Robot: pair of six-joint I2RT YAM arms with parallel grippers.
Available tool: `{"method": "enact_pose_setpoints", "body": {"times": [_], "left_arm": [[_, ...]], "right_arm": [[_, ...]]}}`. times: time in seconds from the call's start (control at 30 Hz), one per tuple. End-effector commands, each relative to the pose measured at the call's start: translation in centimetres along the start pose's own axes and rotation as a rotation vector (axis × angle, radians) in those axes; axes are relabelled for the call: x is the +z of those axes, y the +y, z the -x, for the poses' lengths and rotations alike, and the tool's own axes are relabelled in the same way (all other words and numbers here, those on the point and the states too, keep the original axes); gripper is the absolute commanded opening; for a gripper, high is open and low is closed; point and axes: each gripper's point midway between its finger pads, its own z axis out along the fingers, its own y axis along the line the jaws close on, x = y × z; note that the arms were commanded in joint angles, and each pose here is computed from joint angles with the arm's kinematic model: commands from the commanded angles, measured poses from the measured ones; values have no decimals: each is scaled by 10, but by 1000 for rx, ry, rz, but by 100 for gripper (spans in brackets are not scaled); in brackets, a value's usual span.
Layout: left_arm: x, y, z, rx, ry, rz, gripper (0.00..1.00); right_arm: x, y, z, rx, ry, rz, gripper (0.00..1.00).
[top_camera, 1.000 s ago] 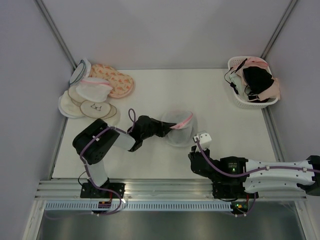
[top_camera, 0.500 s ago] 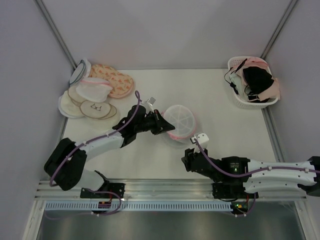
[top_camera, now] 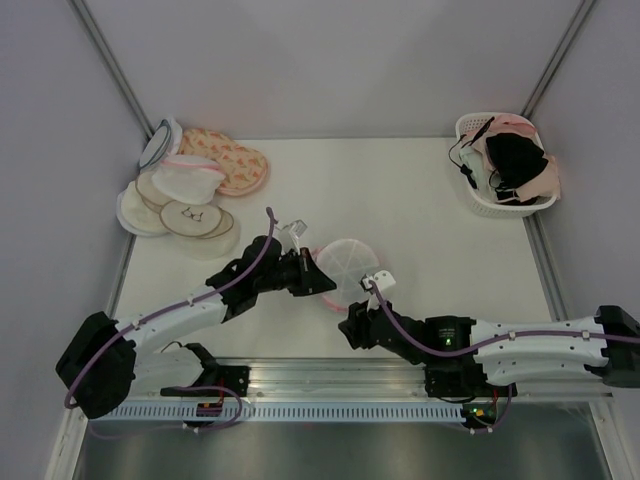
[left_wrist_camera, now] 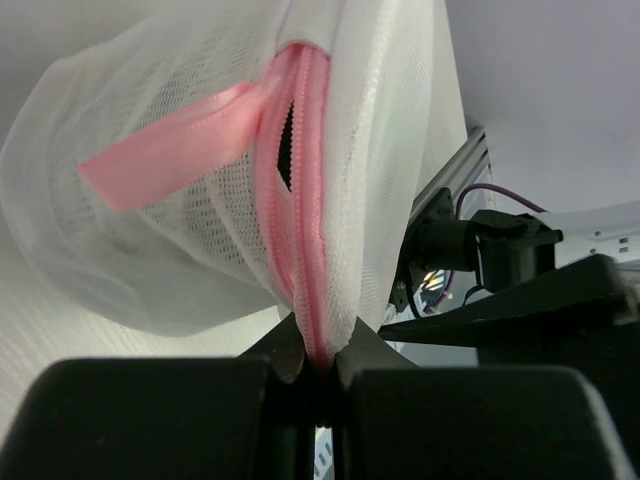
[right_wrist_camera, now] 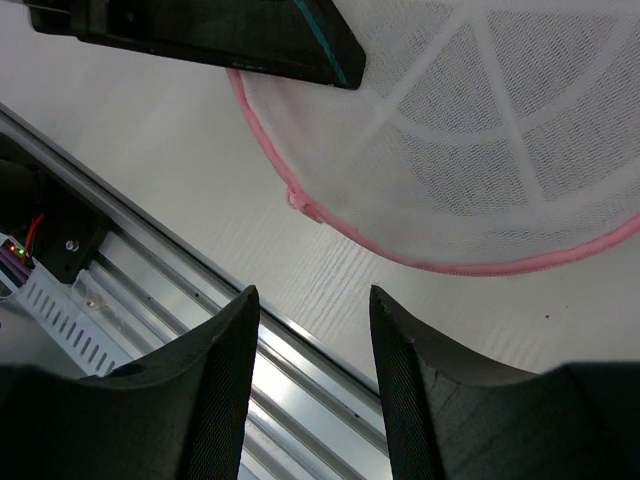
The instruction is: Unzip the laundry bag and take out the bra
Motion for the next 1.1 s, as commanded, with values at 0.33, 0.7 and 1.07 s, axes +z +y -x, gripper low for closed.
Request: {"method": "enact_pose_setpoints", "body": {"times": [0.33,0.7,1.07], "left_arm": [[-22,-28,20,-19,-131,-49,2],[-24,-31,12,-40,-128,-68,2],[-23,-22,4,-40,-120,-47,2]], "right_arm": [[31,46,14,136,-74,100,52],[34,15,41,204,-237,-71,40],[23,1,30,179,-189,-96,0]]}}
